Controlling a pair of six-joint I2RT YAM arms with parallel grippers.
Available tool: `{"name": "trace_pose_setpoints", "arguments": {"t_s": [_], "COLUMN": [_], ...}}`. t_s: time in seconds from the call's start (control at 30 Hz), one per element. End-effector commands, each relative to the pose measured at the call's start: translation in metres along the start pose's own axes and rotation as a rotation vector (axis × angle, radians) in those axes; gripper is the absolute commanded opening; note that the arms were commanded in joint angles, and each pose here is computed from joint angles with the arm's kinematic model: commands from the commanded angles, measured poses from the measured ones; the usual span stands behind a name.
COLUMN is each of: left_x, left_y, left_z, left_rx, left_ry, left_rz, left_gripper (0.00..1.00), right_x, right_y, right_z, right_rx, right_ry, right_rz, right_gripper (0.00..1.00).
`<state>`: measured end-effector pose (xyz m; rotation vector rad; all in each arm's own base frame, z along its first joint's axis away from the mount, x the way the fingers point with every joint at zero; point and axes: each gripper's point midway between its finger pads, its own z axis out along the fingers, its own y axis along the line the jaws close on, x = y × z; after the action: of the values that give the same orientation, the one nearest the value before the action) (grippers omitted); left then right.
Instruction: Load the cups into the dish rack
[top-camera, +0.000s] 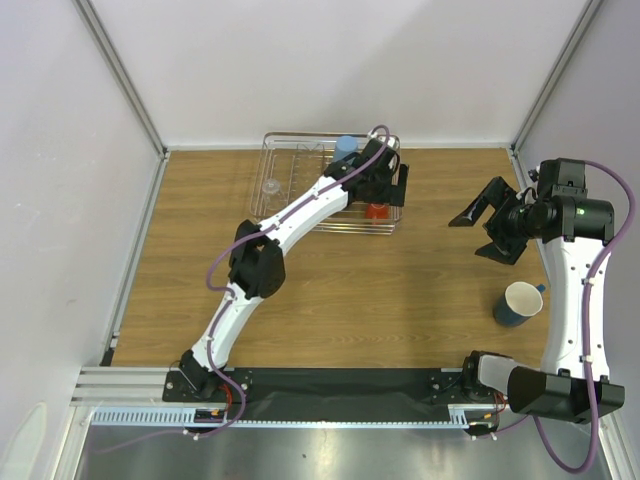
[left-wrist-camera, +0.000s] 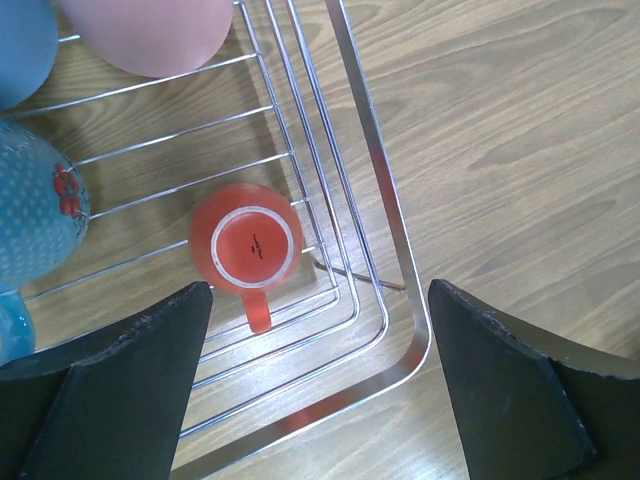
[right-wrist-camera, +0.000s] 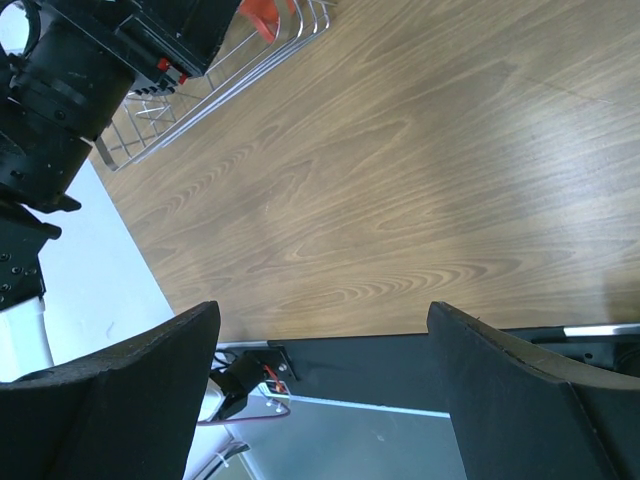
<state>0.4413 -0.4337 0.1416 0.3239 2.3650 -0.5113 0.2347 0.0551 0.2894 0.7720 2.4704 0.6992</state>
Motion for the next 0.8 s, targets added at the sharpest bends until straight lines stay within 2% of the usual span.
{"name": "trace_pose_setpoints", "arguments": {"t_s": [0.0,0.17,0.37,0.4,0.43,0.5,0.53,0.57,0.63,0.67,0.7,0.77], "left_x": [-0.028,-0.059,-0.091,-0.084,-0.088,-0.069,-0.063,-0.065,-0.042,-0.045,-0.025,-0.013], "left_y": [-0.020,-0.017,-0.016,-0.015,-0.016,-0.016,-0.022,-0.025,-0.032,-0.037,-0.036,-0.042], "left_z": [-0.039,-0.078,-0.156,-0.160,-0.185,-0.193,-0.200,-0.224,-0.229,-0.255,-0.251,-0.276], "left_rx": [0.055,0.028,0.019,0.014,0.028,0.031,0.074,0.107,0.163,0.217,0.239,0.335], "left_ry": [-0.069,-0.160,-0.258,-0.240,-0.262,-0.228,-0.220,-0.242,-0.190,-0.221,-0.173,-0.182], "left_rz": [0.019,0.040,0.054,0.063,0.070,0.092,0.101,0.098,0.101,0.102,0.105,0.108], "left_gripper": [0.95,0.96,0.96,0.96,0.96,0.94,0.94,0.92,0.91,0.92,0.91,0.91], "right_x": [0.011,0.009,0.004,0.003,0.000,-0.001,-0.004,-0.005,-0.014,-0.015,-0.015,-0.018], "right_y": [0.001,-0.005,-0.025,-0.027,-0.033,-0.037,-0.044,-0.048,-0.065,-0.069,-0.072,-0.079], "right_z": [-0.015,-0.013,-0.013,-0.013,-0.014,-0.016,-0.019,-0.021,-0.028,-0.030,-0.030,-0.030], "right_rx": [-0.002,0.022,0.118,0.131,0.160,0.188,0.223,0.249,0.349,0.373,0.389,0.428], "right_ry": [0.011,-0.006,-0.040,-0.046,-0.062,-0.081,-0.104,-0.117,-0.168,-0.180,-0.184,-0.202], "right_rz": [0.000,-0.024,-0.071,-0.075,-0.079,-0.081,-0.083,-0.081,-0.082,-0.084,-0.081,-0.076], "right_gripper": [0.92,0.91,0.90,0.89,0.89,0.88,0.87,0.87,0.85,0.84,0.83,0.83]}}
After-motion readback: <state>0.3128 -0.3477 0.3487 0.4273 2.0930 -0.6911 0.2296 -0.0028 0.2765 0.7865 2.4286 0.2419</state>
